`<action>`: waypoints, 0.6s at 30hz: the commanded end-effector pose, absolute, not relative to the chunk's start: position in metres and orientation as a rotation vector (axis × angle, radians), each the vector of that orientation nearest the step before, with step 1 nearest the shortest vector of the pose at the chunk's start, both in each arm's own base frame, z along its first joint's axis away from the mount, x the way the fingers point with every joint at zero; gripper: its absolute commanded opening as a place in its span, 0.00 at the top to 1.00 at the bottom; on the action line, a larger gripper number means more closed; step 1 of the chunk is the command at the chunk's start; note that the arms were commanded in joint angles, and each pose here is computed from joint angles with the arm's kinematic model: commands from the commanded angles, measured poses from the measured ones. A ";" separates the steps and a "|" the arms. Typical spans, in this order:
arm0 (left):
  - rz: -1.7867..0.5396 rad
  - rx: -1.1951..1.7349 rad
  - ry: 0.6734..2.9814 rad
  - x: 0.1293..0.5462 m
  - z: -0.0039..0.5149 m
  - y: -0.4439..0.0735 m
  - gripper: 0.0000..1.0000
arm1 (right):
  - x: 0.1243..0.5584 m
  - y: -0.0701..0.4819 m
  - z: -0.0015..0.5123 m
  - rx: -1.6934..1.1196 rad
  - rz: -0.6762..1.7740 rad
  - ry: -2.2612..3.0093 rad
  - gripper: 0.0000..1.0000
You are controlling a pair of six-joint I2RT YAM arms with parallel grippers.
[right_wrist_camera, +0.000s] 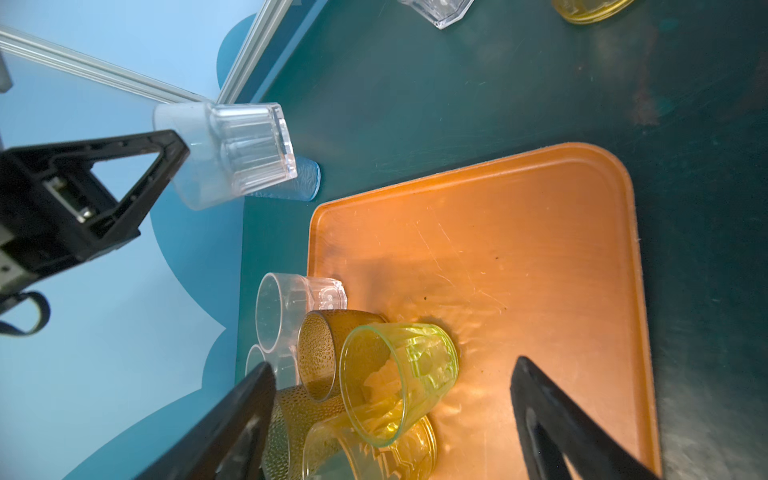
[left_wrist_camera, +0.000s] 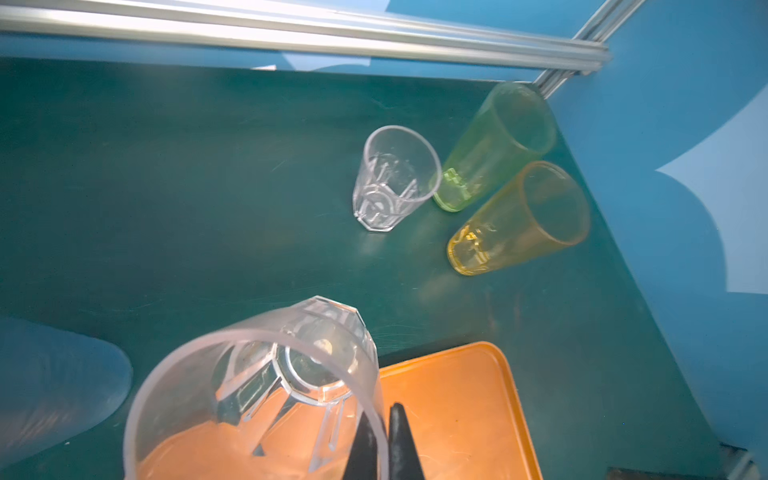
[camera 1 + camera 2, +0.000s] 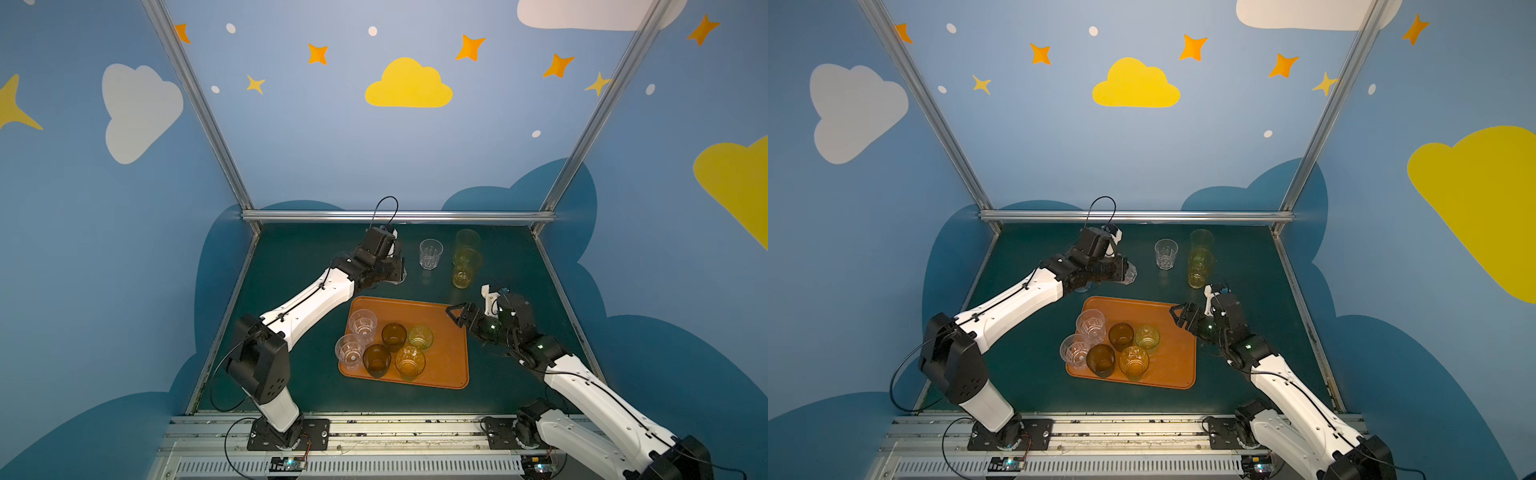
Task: Place the glasses into the tray
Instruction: 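Carry the clear faceted glass with the left gripper toward the tray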
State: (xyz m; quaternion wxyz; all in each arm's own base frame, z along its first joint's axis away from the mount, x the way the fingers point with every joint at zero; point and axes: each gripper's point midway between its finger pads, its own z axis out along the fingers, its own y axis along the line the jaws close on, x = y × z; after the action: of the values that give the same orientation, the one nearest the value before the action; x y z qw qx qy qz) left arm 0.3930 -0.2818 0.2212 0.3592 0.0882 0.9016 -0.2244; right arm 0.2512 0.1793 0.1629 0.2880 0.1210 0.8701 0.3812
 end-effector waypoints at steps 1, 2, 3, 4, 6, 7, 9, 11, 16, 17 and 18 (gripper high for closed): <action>-0.633 0.246 2.243 0.386 0.248 -0.293 0.96 | 0.256 0.181 0.179 0.312 1.064 2.285 0.13; -0.635 0.253 2.238 0.383 0.250 -0.295 0.96 | 0.257 0.179 0.178 0.315 1.068 2.286 0.13; -0.634 0.255 2.236 0.382 0.251 -0.296 0.96 | 0.258 0.178 0.178 0.322 1.072 2.286 0.13; -0.635 0.258 2.230 0.380 0.253 -0.296 0.96 | 0.258 0.176 0.178 0.324 1.079 2.287 0.13; -0.636 0.266 2.225 0.376 0.256 -0.298 0.96 | 0.259 0.175 0.179 0.318 1.090 2.288 0.13; -0.634 0.270 2.220 0.374 0.258 -0.299 0.96 | 0.260 0.174 0.180 0.315 1.097 2.287 0.13; -0.633 0.263 2.206 0.371 0.261 -0.299 0.96 | 0.262 0.172 0.179 0.319 1.104 2.292 0.13; -0.649 0.246 2.183 0.368 0.264 -0.301 0.96 | 0.264 0.170 0.178 0.330 1.120 2.296 0.13; -0.700 0.265 2.132 0.359 0.275 -0.308 0.96 | 0.267 0.168 0.175 0.345 1.163 2.302 0.13; -0.693 0.268 2.144 0.358 0.273 -0.309 0.96 | 0.267 0.167 0.175 0.343 1.163 2.304 0.13; -0.686 0.269 2.158 0.356 0.272 -0.309 0.96 | 0.267 0.167 0.174 0.342 1.163 2.307 0.13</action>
State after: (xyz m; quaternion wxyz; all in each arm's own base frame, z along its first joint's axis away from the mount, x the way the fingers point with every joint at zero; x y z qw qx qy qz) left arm 0.3539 -0.3054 0.2455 0.3879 0.1124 0.8774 -0.2589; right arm 0.2642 0.1617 0.1596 0.2577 0.1473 0.8619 0.4111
